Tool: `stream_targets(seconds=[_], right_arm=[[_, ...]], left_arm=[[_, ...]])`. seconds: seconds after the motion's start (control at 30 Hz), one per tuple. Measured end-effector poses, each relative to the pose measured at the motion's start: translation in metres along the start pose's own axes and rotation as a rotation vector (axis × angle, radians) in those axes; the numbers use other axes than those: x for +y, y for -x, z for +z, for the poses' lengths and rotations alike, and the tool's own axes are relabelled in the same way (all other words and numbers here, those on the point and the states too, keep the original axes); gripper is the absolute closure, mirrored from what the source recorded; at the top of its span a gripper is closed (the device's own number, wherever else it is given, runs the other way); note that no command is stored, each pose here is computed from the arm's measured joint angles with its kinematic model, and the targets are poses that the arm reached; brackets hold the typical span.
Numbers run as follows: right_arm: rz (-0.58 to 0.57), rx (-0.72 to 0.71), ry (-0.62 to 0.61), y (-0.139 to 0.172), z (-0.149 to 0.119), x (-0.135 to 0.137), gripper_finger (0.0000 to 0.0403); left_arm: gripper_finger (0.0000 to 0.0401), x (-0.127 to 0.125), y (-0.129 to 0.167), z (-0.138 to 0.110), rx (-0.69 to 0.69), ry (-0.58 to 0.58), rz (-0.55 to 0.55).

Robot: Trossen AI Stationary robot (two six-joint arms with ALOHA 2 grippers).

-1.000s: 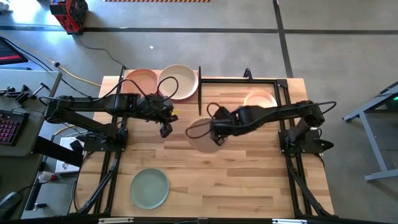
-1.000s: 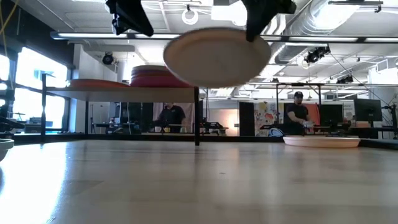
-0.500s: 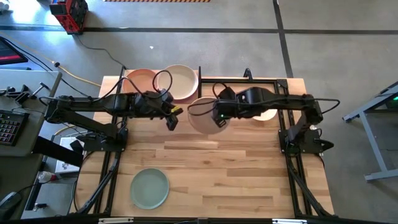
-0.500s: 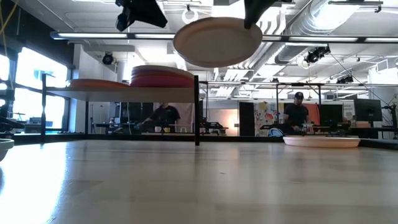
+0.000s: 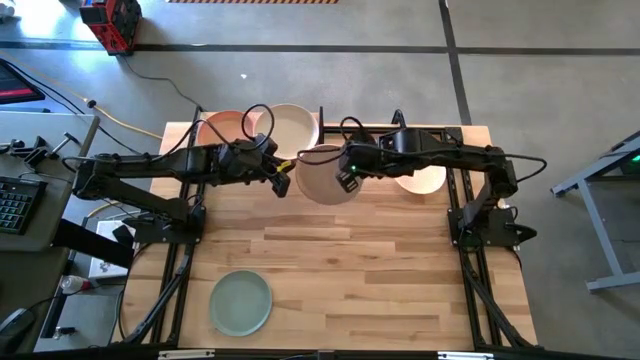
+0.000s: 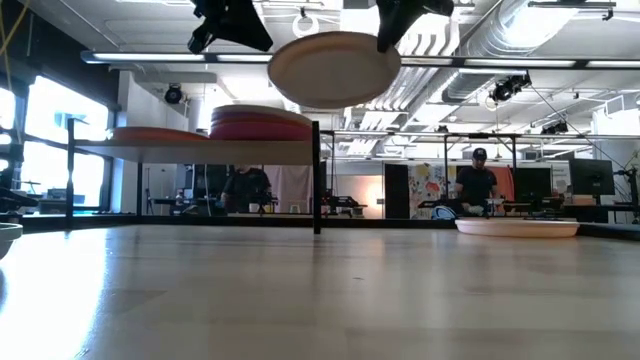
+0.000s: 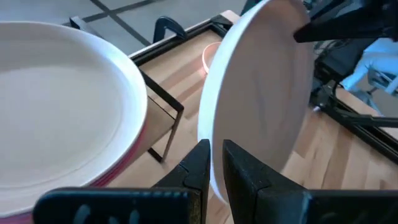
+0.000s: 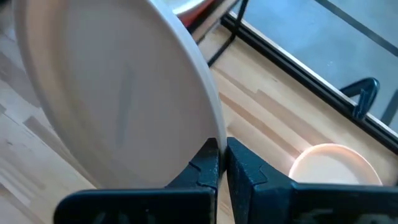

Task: Place and stack plates onto a shelf
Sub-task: Stack the bottom white plate on top of the light orange plate

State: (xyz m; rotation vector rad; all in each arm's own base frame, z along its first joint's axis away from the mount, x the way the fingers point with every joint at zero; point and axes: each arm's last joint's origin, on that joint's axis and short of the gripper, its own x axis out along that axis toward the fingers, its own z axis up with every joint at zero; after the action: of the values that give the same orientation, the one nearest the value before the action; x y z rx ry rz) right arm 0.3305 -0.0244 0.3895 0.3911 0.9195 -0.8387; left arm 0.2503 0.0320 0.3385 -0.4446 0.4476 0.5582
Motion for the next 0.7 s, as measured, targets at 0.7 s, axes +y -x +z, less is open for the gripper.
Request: stream_targets(seconds=[0.7], right_arm=[[0.041,-0.036,0.026,-0.003,0.008,0.0,0.0403]], left_arm=[[0.0368,0.007,-0.025,-0.002,0.064,0.011,0.016]])
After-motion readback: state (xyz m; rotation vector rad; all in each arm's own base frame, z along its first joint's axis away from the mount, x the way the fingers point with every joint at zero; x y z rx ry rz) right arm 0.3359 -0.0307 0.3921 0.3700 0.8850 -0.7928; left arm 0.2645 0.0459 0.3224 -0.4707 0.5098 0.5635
